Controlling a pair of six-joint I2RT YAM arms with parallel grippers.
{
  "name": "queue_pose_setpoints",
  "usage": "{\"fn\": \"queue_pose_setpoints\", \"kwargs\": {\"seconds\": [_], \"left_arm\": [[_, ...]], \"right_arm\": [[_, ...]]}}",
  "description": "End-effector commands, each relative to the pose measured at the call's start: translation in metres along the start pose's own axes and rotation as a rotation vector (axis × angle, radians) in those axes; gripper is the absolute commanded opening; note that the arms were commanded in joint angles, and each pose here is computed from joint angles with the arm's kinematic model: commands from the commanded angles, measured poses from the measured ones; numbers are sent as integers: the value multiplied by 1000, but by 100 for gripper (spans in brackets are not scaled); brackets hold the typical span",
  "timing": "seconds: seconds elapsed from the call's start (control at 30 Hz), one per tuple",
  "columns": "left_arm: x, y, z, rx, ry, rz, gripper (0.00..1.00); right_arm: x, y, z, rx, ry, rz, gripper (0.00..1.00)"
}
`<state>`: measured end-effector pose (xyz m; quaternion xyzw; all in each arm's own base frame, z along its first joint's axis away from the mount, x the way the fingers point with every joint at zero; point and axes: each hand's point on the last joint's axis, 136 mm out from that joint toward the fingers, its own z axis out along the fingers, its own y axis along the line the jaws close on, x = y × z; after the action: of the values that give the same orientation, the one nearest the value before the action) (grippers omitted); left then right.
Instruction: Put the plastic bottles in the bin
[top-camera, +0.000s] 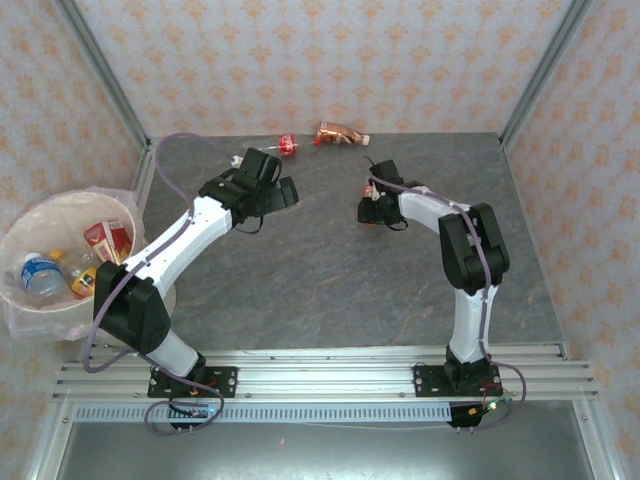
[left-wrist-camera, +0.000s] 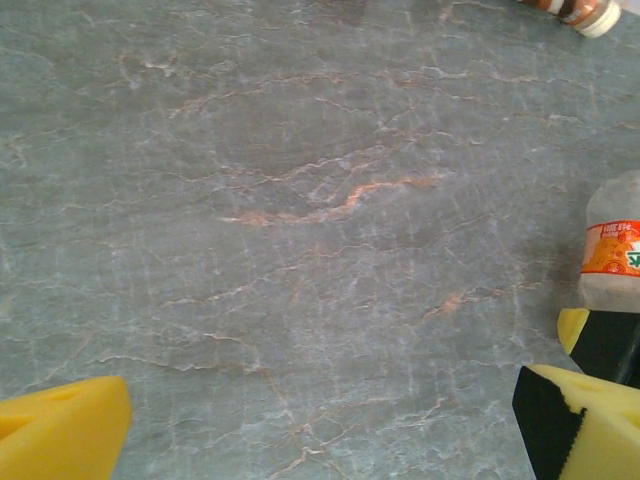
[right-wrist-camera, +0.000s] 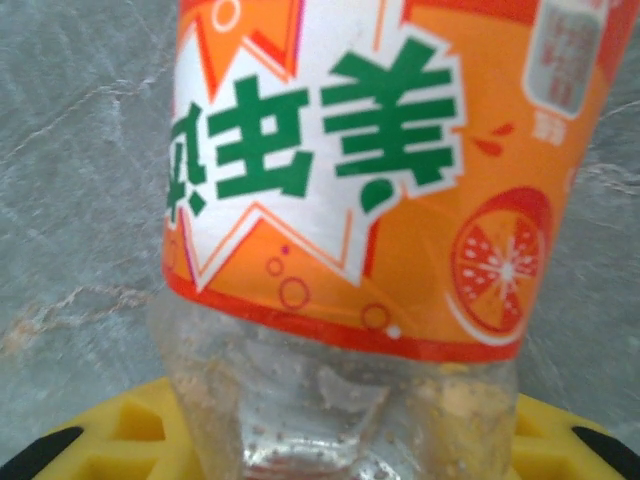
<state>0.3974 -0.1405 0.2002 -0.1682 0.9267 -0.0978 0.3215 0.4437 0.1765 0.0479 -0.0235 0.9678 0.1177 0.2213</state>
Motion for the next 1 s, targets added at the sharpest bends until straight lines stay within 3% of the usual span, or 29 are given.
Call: {"fn": "queue_pose_setpoints", "kwargs": {"seconds": [0.0,0.13,0.37,0.57,0.83,0.97], "left_arm": [[-10,-14,-12,106,-37,-38,100],[-10,-38,-19,266,-45,-46,100],[-8,-108,-53,717,-31,-51,100],[-4,-142,-85,933,-31,17,100],[6,-168,-103,1012,-26,83,100],[12,-173,-97,980,0,99,100]], "right_arm": [[-32,13,-44,-53,-167,-33,28],[-32,27,-76,-144,-244,-47,24],[-10,82,-145,-498,-342,-166,24],[19,102,-186,-663,-374,-278,23],[50,130,-211,-751,-299,-412,24],[51,143,-215,-771,-309,-436,24]]}}
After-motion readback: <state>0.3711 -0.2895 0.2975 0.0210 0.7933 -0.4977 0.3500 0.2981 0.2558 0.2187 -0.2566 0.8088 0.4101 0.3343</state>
